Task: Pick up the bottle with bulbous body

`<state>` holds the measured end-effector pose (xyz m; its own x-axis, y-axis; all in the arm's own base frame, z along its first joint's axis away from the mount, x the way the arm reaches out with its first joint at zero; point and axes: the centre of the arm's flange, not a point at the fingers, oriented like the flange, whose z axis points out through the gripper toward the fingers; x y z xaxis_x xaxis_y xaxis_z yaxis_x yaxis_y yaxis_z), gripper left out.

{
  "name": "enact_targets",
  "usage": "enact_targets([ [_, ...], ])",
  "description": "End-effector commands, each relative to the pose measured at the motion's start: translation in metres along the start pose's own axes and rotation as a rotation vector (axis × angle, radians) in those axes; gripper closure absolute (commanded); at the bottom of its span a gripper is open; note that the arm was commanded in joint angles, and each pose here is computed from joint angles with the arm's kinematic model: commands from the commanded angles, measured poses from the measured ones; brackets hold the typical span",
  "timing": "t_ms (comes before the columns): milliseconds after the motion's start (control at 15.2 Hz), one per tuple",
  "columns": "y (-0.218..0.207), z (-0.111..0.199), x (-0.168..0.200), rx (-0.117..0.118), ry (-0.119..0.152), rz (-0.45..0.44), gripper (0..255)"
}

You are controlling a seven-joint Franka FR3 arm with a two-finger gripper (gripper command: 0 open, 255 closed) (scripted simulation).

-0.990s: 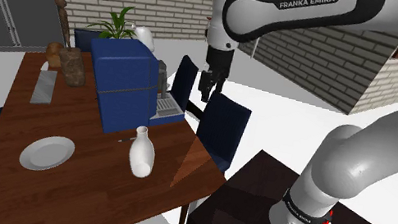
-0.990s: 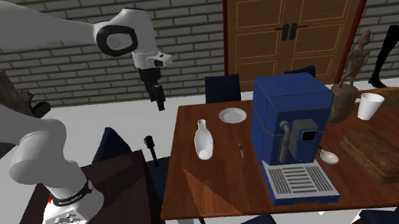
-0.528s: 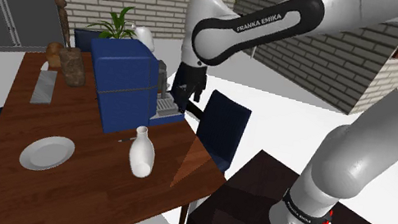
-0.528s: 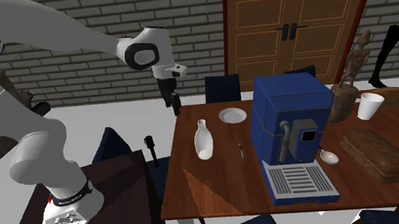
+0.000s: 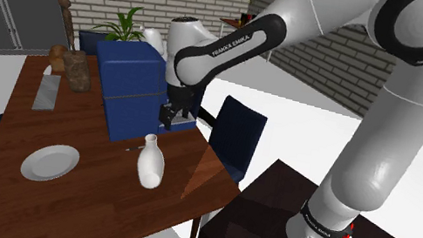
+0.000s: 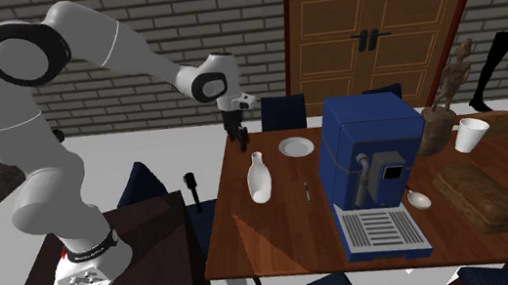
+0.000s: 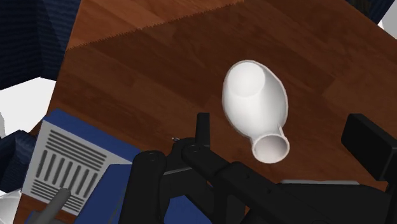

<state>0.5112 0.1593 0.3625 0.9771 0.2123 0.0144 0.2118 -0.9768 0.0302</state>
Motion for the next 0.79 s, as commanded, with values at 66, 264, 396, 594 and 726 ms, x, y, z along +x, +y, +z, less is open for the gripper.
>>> enact_targets([
  [66, -0.011, 0.025, 0.029, -0.001, 0.008, -0.001, 0],
  [264, -0.021, 0.051, 0.056, -0.002, 0.014, -0.003, 0],
  [396, -0.028, 0.068, 0.074, -0.003, 0.018, -0.004, 0],
  [594, -0.033, 0.086, 0.088, -0.004, 0.021, -0.004, 0],
  [726, -0.033, 0.096, 0.087, -0.004, 0.021, -0.004, 0],
])
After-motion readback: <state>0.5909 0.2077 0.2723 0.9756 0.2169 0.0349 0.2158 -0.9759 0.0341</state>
